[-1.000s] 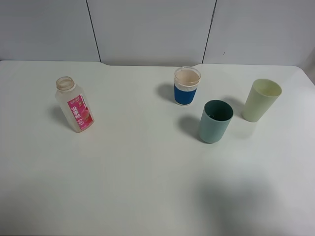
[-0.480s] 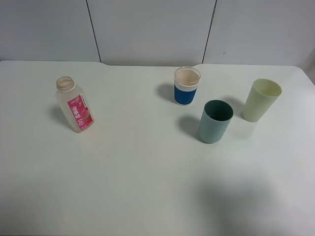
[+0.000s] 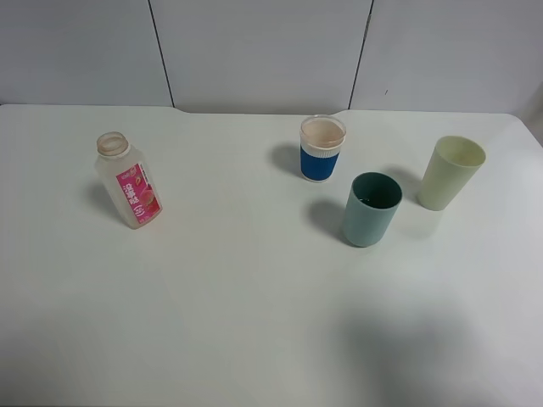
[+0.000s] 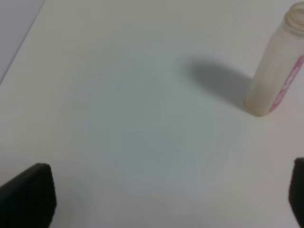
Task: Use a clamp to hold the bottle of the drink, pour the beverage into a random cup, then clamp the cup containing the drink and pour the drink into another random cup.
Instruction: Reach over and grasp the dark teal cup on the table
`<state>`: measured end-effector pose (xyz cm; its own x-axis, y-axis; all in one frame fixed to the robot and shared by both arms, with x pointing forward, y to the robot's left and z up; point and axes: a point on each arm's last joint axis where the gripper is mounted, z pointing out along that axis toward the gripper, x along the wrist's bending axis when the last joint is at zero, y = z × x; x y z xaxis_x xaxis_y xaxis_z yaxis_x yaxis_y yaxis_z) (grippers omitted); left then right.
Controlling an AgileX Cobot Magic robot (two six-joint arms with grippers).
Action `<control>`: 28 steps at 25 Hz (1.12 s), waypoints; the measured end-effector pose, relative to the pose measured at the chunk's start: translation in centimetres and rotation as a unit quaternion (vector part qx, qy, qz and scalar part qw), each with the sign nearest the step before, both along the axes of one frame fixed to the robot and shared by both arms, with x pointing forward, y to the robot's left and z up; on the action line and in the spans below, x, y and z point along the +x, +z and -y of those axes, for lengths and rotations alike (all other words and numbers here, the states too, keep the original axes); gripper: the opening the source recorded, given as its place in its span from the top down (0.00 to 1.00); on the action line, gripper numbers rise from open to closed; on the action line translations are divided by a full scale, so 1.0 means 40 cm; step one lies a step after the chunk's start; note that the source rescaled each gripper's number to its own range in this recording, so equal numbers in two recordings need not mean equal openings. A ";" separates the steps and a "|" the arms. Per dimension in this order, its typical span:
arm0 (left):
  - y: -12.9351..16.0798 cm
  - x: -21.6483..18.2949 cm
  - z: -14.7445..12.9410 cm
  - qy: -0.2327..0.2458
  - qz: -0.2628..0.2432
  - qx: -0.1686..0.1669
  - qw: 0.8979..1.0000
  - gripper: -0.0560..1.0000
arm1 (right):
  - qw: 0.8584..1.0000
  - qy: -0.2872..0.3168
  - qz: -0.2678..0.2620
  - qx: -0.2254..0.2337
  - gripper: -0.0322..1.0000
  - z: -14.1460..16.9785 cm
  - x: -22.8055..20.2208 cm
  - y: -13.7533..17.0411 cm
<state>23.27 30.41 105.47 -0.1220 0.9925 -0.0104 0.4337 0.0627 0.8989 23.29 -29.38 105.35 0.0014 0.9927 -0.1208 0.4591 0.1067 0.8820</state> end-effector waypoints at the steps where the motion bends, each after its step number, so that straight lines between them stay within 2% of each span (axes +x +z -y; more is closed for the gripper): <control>1: 0.000 0.000 0.000 0.000 0.000 0.000 1.000 0.00 | 1.000 0.000 0.000 0.000 0.18 0.000 0.000 0.000; 23: 0.000 0.000 0.000 0.000 0.000 0.000 1.000 0.00 | 1.000 0.000 0.000 0.000 0.18 0.000 0.000 0.000; 28: 0.000 0.000 0.000 0.000 0.000 0.000 1.000 0.00 | 1.000 -0.007 0.017 0.014 0.19 0.000 0.003 0.024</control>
<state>23.27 30.41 105.47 -0.1220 0.9925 -0.0104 0.4337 0.0627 0.8989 23.42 -29.38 106.29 0.0196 0.9955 -0.0922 0.4297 0.0749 0.8999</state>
